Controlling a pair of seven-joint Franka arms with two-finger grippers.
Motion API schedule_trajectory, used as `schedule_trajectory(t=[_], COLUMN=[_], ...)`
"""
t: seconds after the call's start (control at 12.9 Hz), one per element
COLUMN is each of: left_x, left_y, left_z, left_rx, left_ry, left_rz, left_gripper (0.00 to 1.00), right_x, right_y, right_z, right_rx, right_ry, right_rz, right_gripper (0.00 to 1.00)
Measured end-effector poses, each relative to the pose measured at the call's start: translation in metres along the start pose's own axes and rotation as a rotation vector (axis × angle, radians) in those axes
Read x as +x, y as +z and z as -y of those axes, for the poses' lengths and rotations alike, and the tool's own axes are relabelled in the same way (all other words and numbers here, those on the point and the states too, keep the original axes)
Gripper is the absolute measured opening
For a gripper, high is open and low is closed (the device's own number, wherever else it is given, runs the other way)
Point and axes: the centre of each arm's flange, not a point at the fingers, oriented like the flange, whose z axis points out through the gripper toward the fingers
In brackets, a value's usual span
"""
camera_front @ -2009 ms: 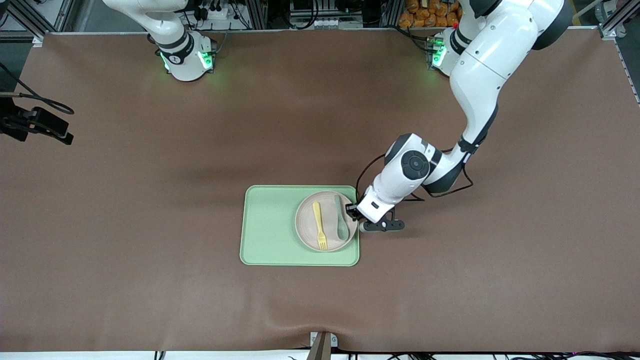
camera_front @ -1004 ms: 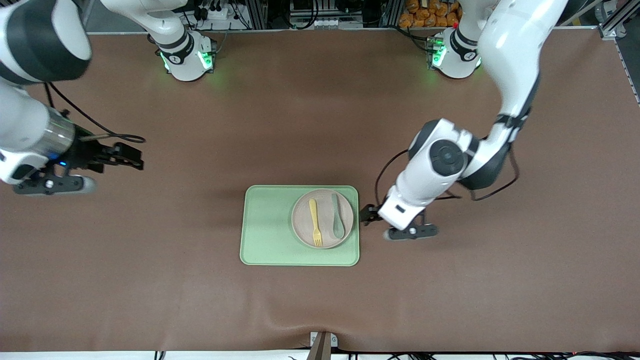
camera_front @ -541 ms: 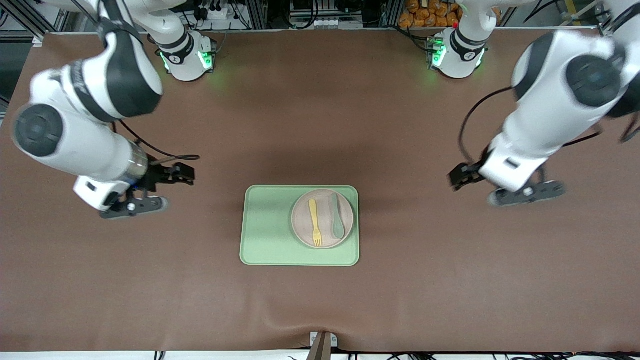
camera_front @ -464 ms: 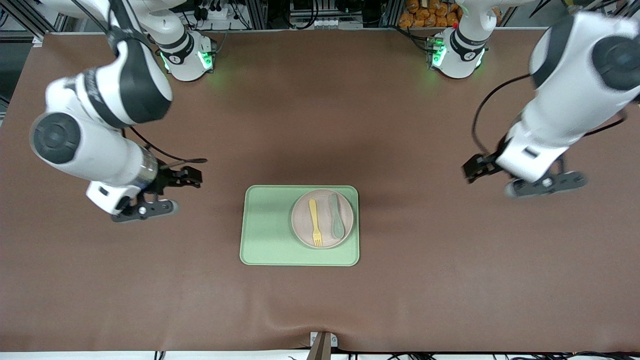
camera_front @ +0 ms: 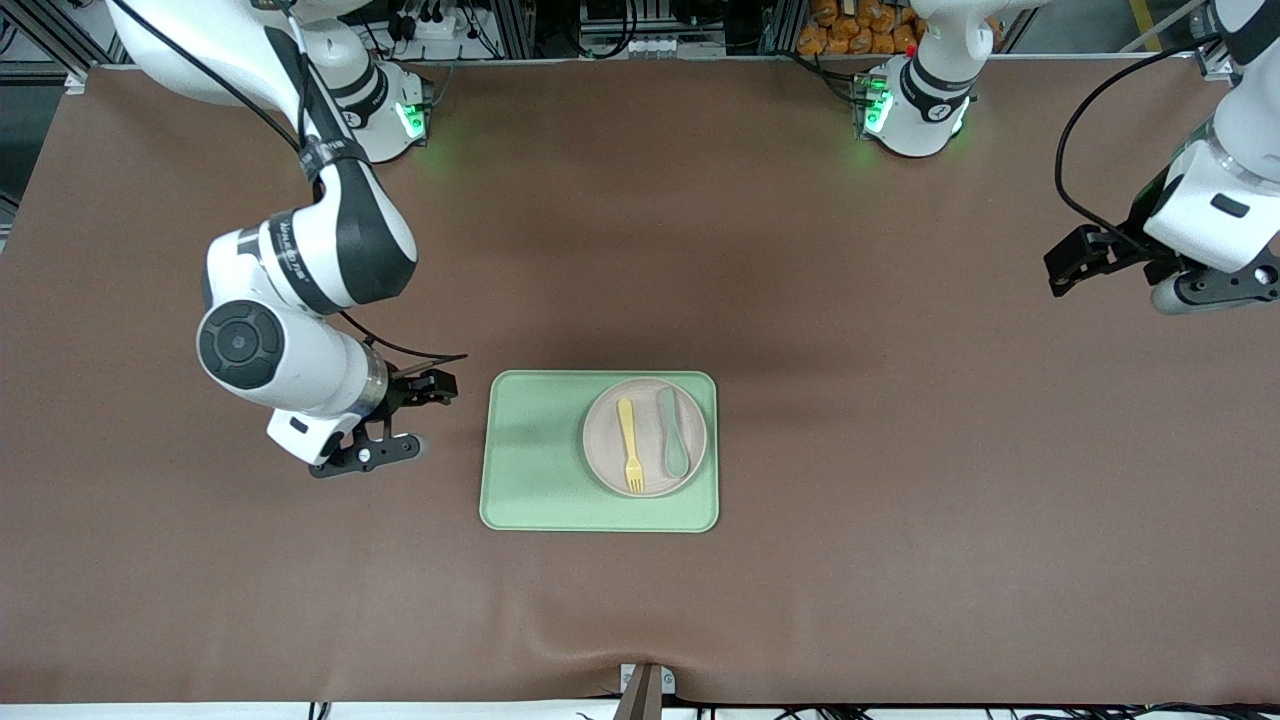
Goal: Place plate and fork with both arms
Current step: 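Move the right gripper over the yellow fork while the left gripper withdraws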
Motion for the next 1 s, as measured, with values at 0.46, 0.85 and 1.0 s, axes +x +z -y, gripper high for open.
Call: schedule_trajectory(t=[0.46, 0.85, 1.0], left_x=[-0.002, -0.002, -0.003], left_y=[-0.001, -0.023, -0.023], left_z=[-0.004, 0.006, 0.013], left_rx=[-0.002, -0.009, -0.003], left_ry=[0.007, -0.005, -0.004], left_rz=[0.002, -0.046, -0.034], left_gripper=[1.0, 1.0, 1.0], right_x=[0.027, 0.019, 0.023], right_y=[0.069, 0.112, 0.113], right_z=[0.049, 0.174, 0.188], right_rx=[-0.003, 0.002, 0.008], right_ry=[-0.23, -0.402, -0.418], right_rz=[-0.097, -0.207, -0.256], right_gripper=[1.0, 1.0, 1.0])
